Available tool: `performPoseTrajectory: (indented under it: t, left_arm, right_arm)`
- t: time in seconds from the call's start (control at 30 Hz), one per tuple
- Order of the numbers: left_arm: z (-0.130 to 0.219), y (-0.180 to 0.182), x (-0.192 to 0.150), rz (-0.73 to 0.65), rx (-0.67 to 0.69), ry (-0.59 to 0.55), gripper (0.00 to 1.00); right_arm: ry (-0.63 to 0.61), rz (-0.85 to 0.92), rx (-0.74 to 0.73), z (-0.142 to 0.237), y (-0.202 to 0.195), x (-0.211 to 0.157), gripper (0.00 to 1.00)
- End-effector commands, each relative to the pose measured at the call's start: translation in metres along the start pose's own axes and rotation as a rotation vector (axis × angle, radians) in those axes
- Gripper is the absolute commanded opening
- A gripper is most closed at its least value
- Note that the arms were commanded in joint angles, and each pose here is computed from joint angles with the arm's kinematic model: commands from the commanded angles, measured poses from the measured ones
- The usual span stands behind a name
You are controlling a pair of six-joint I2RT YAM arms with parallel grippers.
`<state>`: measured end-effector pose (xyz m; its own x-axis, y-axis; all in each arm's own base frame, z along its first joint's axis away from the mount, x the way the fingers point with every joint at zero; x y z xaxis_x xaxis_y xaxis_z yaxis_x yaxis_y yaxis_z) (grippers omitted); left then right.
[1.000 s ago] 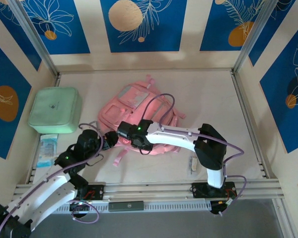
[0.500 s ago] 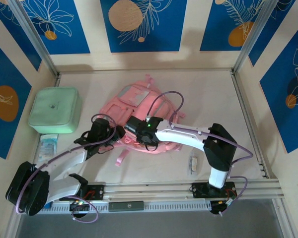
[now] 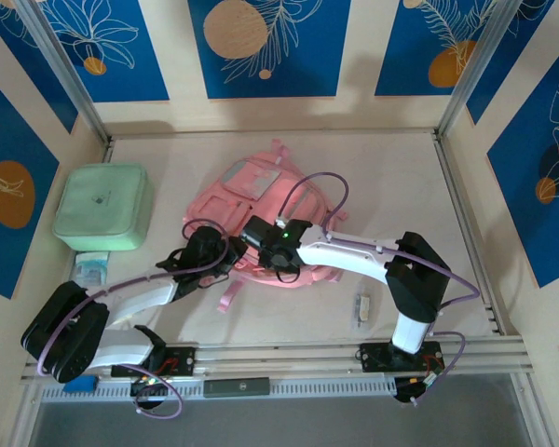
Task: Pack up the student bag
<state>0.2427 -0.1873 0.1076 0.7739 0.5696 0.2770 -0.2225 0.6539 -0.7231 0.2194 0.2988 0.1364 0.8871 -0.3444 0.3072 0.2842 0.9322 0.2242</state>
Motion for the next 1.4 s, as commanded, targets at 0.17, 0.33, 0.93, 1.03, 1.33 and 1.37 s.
performPoseTrajectory:
  t: [0.17,0.33,0.93,1.03,1.33,1.37]
  left_arm:
    - [-0.016,-0.001,0.001,0.079,0.022,-0.032,0.29]
    - [-0.017,-0.013,0.001,0.083,-0.001,-0.033,0.16]
    - [0.007,-0.060,0.007,0.186,-0.148,-0.062,0.00]
    - [0.013,-0.067,0.008,0.196,-0.167,-0.062,0.00]
    - [0.015,-0.074,0.008,0.205,-0.199,-0.064,0.00]
    - [0.015,-0.074,0.009,0.205,-0.197,-0.068,0.00]
  right_arm:
    - [-0.034,-0.023,0.047,0.008,-0.002,0.012,0.41]
    - [-0.022,-0.011,0.069,0.013,-0.005,0.010,0.42]
    - [0.057,-0.135,0.116,0.029,0.008,-0.011,0.39]
    - [0.016,-0.148,0.124,0.034,0.013,-0.016,0.39]
    - [-0.003,-0.227,0.116,0.015,0.014,-0.016,0.34]
    - [-0.013,-0.240,0.094,0.013,0.011,-0.016,0.33]
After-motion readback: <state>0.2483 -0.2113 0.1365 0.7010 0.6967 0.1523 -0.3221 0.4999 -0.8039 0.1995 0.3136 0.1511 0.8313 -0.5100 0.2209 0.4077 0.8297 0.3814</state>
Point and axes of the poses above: each hand's point on the last joint's axis, 136 mm out from that joint toward the fingers, its own z axis back along the fingers, its own y axis along the line the jaws close on, x = y × z, the point moved 5 cm from there along z, back along the fingers, and after that the axes turned 7 degrees about -z, right-handed, at the moved point
